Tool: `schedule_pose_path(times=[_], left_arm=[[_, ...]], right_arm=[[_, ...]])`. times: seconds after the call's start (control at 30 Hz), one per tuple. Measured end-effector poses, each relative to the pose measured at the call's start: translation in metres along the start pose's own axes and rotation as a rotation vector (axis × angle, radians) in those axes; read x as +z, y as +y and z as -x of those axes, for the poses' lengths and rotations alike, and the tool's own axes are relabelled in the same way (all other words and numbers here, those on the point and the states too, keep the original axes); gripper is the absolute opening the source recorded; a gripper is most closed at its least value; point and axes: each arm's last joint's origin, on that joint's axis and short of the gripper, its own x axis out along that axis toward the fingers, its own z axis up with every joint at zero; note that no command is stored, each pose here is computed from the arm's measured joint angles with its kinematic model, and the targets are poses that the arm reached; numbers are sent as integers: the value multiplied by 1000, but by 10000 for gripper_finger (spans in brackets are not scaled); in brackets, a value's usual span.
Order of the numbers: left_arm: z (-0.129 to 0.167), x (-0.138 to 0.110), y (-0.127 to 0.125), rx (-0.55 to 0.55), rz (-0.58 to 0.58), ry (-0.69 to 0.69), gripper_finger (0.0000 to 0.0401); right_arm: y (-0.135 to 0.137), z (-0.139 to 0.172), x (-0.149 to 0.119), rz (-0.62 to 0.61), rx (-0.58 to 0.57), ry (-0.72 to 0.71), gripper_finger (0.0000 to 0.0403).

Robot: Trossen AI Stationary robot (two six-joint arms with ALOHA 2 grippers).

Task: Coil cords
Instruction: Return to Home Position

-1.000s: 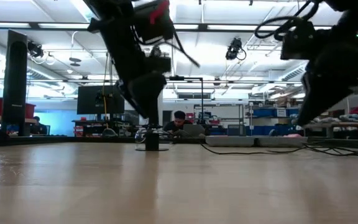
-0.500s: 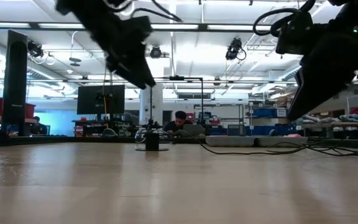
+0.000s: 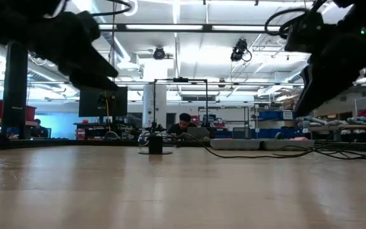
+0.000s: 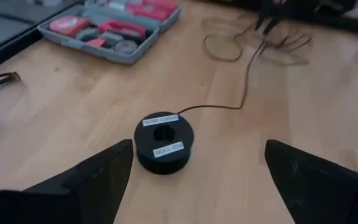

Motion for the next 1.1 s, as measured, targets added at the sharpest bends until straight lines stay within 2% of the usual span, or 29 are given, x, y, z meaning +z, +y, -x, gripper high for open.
schedule_pose_path(times=[0.27,0.4,0.53,0.63,0.8,1.1], left_arm=[[17,-35,15,-99,38,-180,367],[22,-50,21,-162,58,-239,367],[27,-62,30,-167,69,-305,367],[29,-61,34,-158,66,-302,367],[34,-61,42,-117,59,-303,367],[48,-60,46,-125,42,-360,367]], right_arm=[[-32,24,-11,-32,109,-170,60],[-47,24,-27,-91,144,-247,61],[-53,21,-41,-140,244,-318,60],[-56,19,-48,-157,287,-352,59],[-58,19,-52,-161,292,-360,60],[-58,19,-51,-156,293,-364,60]])
